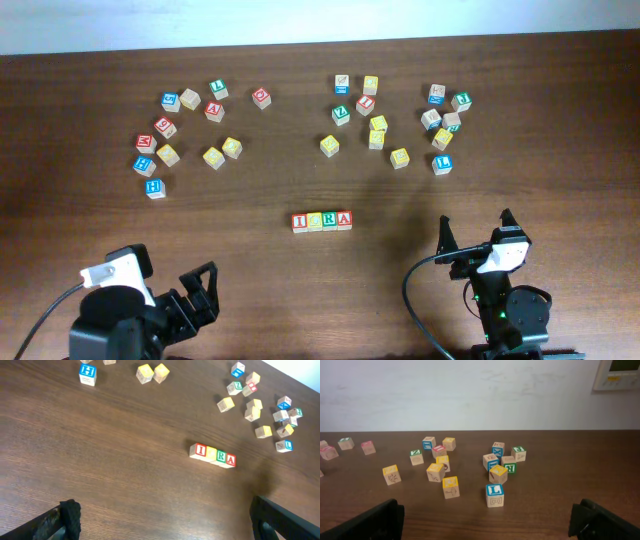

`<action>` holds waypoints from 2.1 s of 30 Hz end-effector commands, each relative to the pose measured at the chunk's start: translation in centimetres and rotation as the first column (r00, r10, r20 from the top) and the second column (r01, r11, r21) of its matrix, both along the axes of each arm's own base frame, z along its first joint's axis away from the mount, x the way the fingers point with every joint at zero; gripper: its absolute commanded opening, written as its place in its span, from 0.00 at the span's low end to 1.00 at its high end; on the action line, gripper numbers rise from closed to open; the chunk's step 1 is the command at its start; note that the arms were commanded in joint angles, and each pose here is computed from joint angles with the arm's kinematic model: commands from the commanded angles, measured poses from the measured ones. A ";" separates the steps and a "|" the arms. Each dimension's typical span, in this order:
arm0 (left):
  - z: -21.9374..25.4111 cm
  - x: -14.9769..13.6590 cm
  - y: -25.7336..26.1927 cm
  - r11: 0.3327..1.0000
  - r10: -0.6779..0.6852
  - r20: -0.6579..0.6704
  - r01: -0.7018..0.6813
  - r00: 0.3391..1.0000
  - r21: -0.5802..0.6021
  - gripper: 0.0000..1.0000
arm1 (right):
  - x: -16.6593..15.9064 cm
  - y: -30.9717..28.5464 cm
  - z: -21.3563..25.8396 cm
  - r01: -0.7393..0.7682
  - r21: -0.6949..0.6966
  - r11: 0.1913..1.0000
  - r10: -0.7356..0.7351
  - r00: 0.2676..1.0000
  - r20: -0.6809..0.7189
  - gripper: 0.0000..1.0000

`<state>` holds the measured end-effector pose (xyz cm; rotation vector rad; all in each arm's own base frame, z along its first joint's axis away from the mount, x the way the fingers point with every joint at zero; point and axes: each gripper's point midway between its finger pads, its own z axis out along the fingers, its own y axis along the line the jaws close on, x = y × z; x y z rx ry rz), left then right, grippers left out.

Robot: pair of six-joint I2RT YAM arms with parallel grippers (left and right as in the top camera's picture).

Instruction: Spell out ICRA

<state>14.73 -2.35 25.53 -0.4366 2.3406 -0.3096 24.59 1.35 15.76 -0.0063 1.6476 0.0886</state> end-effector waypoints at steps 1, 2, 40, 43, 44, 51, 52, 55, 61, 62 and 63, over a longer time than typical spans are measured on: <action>-0.2 -0.7 1.0 0.999 0.036 0.004 -0.036 0.999 0.026 0.99 | 0.0 -0.3 -0.2 0.013 0.004 1.000 -0.013 1.000 -0.002 0.98; -0.7 -1.2 1.1 0.999 0.036 -0.019 -0.036 0.999 0.032 0.99 | 0.0 -0.3 -0.2 0.012 0.004 1.000 -0.012 1.000 -0.002 0.98; -3.1 9.1 -0.4 0.934 -0.274 0.769 -0.030 0.578 0.356 0.99 | 0.0 -0.3 -0.2 0.013 0.004 1.000 -0.013 1.000 -0.002 0.98; -4.0 9.5 0.1 0.933 -0.266 0.789 -0.058 0.554 0.355 0.99 | 0.0 -0.3 -0.2 0.013 0.004 1.000 -0.013 1.000 -0.001 0.98; -4.2 9.5 0.2 0.930 -0.274 0.783 -0.056 0.558 0.365 0.99 | 0.0 -0.3 -0.2 0.013 0.004 1.000 -0.013 1.000 -0.001 0.98; -4.7 9.7 1.8 0.879 -0.321 0.742 -0.108 0.588 0.465 0.99 | 0.0 -0.3 -0.2 0.012 0.004 1.000 -0.012 1.000 -0.002 0.98; -5.5 9.8 2.0 0.878 -0.315 0.724 -0.102 0.614 0.468 0.99 | 0.0 -0.3 -0.2 0.013 0.004 1.000 -0.013 1.000 -0.001 0.98; -8.6 9.9 2.0 0.882 -0.309 0.643 -0.042 0.701 0.470 0.99 | 0.0 -0.3 -0.2 0.013 0.004 1.000 -0.013 1.000 -0.002 0.98; -9.6 9.9 2.3 0.886 -0.288 0.616 -0.040 0.733 0.462 0.99 | 0.0 -0.3 -0.2 0.012 0.004 1.000 -0.012 1.000 -0.001 0.98; -9.6 9.9 2.5 0.882 -0.286 0.613 -0.048 0.736 0.470 0.99 | 0.0 -0.3 -0.2 0.013 0.004 1.000 -0.013 1.000 -0.002 0.98; -9.7 9.9 2.4 0.881 -0.289 0.611 -0.045 0.737 0.471 0.99 | 0.0 -0.3 -0.2 0.013 0.004 1.000 -0.013 1.000 -0.001 0.98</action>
